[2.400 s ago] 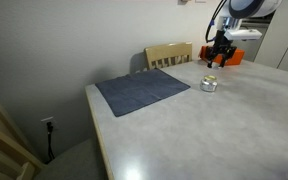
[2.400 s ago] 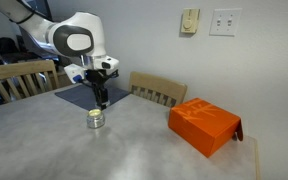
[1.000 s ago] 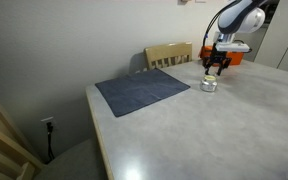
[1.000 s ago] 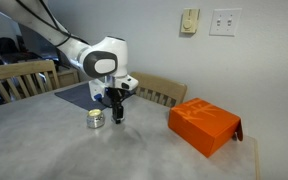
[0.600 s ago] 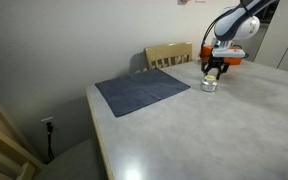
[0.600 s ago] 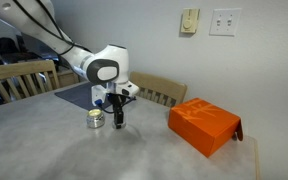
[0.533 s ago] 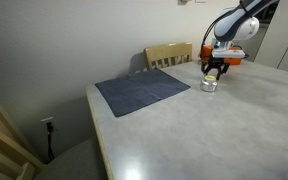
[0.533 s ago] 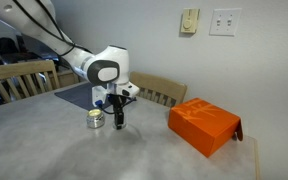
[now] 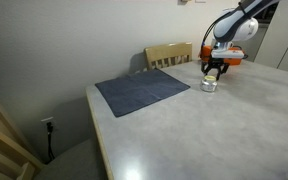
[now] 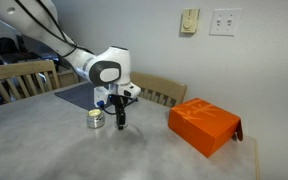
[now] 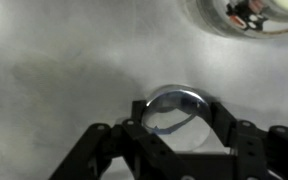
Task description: Close the silver jar
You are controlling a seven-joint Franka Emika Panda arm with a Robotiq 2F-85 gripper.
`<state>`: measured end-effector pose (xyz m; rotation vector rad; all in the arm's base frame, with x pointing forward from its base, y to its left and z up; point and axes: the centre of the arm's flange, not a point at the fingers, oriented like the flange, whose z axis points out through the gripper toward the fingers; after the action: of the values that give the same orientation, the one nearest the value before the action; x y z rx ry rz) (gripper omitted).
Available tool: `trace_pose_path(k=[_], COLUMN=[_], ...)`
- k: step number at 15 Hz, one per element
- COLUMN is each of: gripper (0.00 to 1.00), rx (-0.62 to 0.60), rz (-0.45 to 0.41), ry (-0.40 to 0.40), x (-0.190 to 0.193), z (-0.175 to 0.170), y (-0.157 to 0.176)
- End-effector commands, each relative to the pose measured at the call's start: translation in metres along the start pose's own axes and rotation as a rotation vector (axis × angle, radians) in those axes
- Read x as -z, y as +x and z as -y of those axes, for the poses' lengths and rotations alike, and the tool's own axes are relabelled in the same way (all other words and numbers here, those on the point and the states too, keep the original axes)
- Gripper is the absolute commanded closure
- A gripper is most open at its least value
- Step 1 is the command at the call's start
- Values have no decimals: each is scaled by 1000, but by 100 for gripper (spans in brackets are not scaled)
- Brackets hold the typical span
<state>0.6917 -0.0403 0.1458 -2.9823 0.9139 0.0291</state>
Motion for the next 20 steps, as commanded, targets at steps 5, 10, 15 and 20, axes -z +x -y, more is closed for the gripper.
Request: trace_pose_path(k=[5, 10, 15, 20], gripper=[0, 0, 0, 0], rx=[-17, -22, -92, -78], rz=[3, -34, -133, -43], ry=[2, 0, 39, 73], x=[-8, 4, 38, 66], z=[-2, -4, -18, -27], y=[9, -4, -26, -62])
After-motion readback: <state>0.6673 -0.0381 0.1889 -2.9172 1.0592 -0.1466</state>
